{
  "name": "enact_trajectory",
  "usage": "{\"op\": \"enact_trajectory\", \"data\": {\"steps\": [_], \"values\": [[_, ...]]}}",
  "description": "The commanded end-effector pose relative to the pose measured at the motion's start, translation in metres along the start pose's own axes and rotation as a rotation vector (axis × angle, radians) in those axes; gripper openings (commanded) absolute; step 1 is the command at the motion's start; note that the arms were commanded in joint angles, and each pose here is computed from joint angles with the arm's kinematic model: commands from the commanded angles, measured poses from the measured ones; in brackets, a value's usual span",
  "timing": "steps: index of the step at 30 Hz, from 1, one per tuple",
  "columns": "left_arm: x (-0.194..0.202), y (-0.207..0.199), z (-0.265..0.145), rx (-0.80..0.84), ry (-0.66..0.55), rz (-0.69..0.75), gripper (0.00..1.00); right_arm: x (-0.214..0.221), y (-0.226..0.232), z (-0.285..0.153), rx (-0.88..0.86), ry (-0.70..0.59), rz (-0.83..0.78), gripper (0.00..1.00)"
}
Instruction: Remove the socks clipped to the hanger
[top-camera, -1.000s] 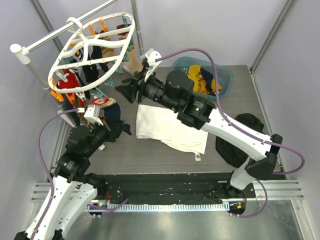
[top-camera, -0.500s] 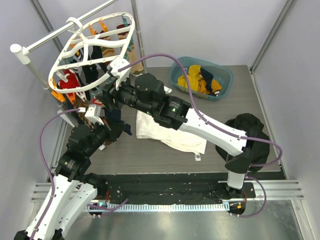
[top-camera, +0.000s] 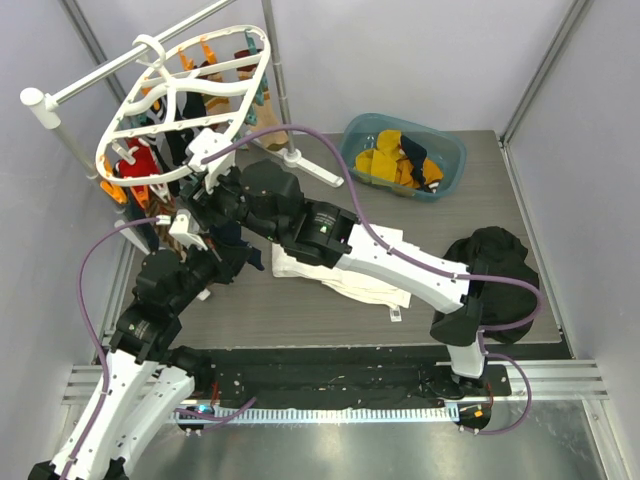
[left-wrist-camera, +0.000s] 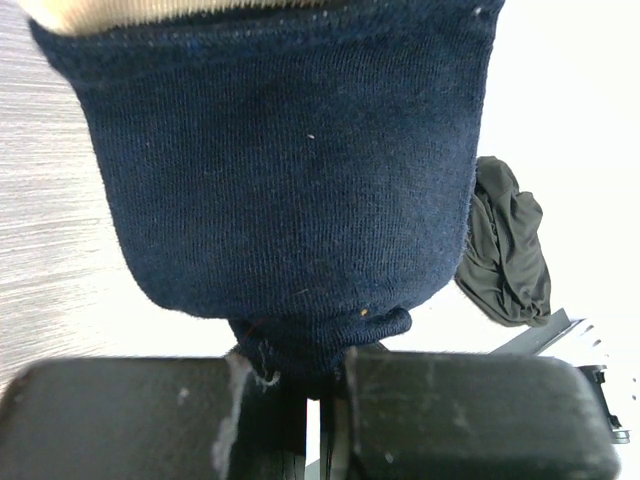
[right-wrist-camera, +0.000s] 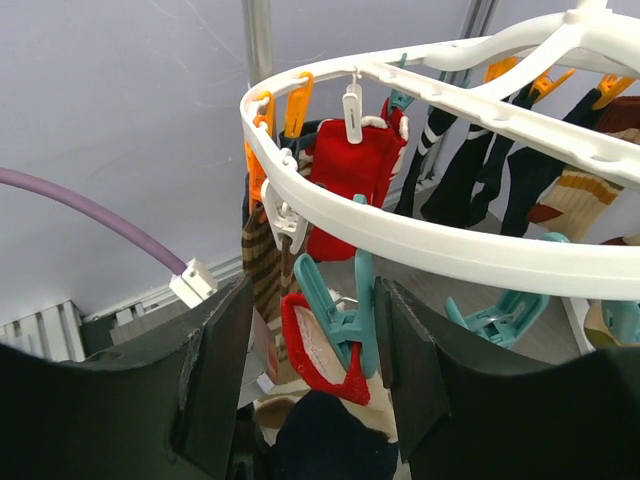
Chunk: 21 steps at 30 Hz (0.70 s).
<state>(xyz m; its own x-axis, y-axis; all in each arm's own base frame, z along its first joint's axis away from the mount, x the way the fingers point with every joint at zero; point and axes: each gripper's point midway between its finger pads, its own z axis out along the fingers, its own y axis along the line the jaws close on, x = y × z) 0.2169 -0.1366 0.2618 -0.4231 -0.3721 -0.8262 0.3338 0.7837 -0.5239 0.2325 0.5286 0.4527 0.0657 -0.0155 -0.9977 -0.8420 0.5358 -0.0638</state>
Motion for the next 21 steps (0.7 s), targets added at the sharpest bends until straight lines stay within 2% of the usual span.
{"op": "enact_trajectory", "data": {"steps": [1, 6, 9, 10, 11, 14, 21], "values": [[-0.012, -0.009, -0.002, 0.042, -0.051, 0.014, 0.00, -0.026, -0.009, 0.000, 0.066, -0.064, -0.038, 0.59], [-0.013, -0.010, -0.003, 0.043, -0.054, 0.015, 0.00, -0.018, -0.012, 0.004, 0.120, -0.044, -0.075, 0.57], [-0.013, -0.009, -0.003, 0.043, -0.054, 0.015, 0.00, -0.020, -0.015, 0.004, 0.141, -0.051, -0.077, 0.47], [-0.012, -0.009, -0.003, 0.043, -0.050, 0.014, 0.00, -0.020, -0.015, 0.005, 0.145, -0.055, -0.077, 0.41], [-0.013, -0.009, -0.003, 0.042, -0.056, 0.017, 0.00, -0.021, -0.016, 0.004, 0.148, -0.057, -0.078, 0.24], [-0.012, -0.008, -0.003, 0.038, -0.053, 0.014, 0.00, -0.026, -0.017, 0.001, 0.154, -0.081, -0.071, 0.01], [-0.007, 0.007, -0.003, -0.047, -0.042, -0.018, 0.00, -0.022, -0.013, 0.002, 0.140, -0.099, -0.026, 0.01]]}}
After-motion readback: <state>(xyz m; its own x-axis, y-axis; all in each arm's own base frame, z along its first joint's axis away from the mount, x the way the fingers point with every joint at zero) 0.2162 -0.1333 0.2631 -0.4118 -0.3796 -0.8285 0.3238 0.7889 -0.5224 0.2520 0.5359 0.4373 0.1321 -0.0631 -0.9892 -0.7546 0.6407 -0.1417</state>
